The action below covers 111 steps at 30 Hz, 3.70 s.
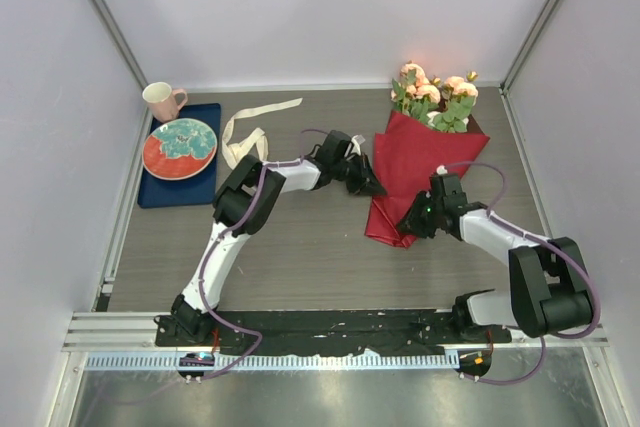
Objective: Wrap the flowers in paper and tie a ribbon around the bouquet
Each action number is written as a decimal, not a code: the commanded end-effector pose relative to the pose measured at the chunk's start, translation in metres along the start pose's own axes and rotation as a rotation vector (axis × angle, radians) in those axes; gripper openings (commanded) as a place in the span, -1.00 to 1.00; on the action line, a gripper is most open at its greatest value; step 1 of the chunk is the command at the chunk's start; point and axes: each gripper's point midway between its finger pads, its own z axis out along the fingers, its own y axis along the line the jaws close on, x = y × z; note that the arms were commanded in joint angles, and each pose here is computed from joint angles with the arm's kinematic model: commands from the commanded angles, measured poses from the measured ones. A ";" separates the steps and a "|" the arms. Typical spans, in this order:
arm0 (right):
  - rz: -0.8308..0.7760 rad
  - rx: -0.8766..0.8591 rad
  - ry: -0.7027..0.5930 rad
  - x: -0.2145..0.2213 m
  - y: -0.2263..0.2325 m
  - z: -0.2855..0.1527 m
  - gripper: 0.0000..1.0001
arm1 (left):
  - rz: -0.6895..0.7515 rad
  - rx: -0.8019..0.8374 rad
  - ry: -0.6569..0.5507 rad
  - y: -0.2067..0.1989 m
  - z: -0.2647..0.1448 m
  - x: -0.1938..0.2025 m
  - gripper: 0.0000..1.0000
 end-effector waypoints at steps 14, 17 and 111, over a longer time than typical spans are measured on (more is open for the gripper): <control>0.013 0.055 -0.081 -0.016 -0.004 -0.040 -0.55 | -0.001 -0.081 0.057 0.030 0.013 0.006 -1.00; 0.043 0.102 -0.074 -0.004 -0.024 -0.033 -0.49 | -0.008 -0.089 0.065 0.031 0.014 0.006 -1.00; 0.531 0.130 -0.358 -0.250 -0.204 0.039 -0.95 | 0.032 -0.167 0.178 0.046 0.013 0.098 -1.00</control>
